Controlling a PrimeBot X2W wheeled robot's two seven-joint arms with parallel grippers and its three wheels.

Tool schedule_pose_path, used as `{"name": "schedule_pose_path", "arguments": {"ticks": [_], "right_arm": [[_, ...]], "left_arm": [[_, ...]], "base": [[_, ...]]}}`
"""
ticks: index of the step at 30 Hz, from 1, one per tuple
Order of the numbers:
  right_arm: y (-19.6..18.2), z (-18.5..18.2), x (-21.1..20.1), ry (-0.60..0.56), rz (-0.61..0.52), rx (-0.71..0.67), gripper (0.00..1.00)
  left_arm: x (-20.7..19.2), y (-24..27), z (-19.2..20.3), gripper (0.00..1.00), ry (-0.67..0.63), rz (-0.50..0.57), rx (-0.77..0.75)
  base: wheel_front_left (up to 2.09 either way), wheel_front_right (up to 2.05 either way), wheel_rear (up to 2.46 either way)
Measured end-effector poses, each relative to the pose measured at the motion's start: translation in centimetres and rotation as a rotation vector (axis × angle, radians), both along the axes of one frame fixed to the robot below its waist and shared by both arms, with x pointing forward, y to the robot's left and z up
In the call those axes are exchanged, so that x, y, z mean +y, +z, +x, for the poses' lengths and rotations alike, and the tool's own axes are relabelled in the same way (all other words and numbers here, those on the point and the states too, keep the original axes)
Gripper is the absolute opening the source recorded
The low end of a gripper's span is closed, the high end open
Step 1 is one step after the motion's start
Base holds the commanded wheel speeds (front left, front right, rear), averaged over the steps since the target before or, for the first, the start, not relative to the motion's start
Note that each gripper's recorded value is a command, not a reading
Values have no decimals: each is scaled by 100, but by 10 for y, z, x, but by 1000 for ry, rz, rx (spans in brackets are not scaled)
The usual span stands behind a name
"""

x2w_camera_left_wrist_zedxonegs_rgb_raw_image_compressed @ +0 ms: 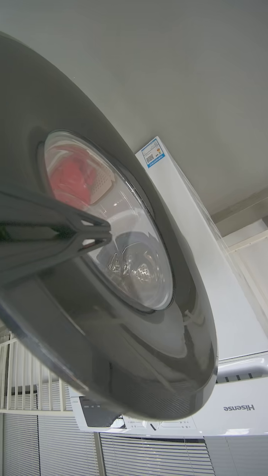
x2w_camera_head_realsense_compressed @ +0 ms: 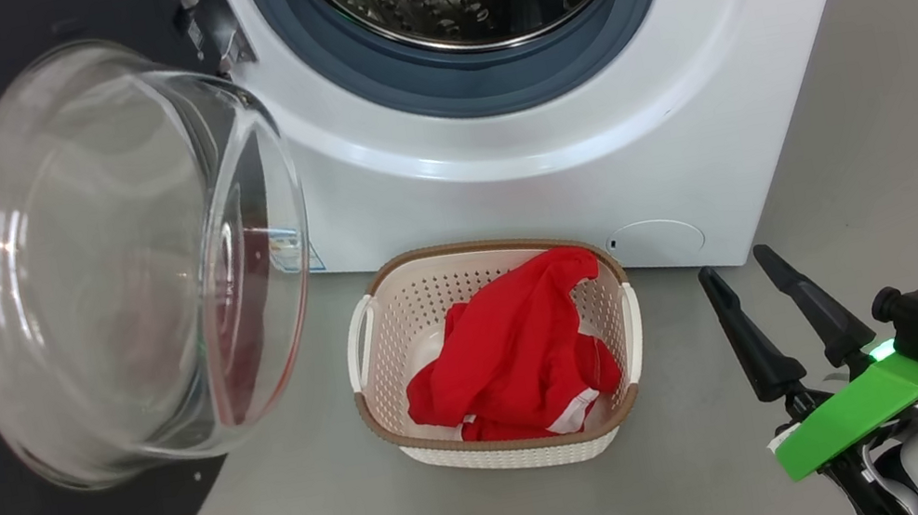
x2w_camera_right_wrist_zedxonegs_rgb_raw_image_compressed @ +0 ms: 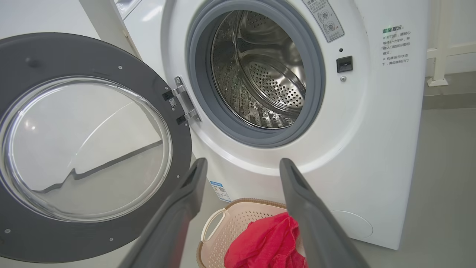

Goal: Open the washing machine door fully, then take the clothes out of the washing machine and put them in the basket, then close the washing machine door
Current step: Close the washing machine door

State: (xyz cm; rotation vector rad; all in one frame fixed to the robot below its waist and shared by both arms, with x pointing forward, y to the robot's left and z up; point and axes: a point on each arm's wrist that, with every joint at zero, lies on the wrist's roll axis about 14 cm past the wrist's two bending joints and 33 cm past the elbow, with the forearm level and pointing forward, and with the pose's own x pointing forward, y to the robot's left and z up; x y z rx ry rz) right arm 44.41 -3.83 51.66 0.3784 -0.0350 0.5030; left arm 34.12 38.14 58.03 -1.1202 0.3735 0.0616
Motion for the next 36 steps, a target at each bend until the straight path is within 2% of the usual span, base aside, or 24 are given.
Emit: {"name": "schedule_pose_path", "arguments": {"ticks": [20, 36], "right_arm": [[7, -5, -8, -21, -2, -16, 100], [6, -15, -34, -85, -11, -10, 100]], "left_arm": [[-75, 16, 7, 0, -259, -64, -37], [-131, 29, 18, 0, -434, -112, -70]], "base": [[0, 0, 0], [0, 0, 0]]}}
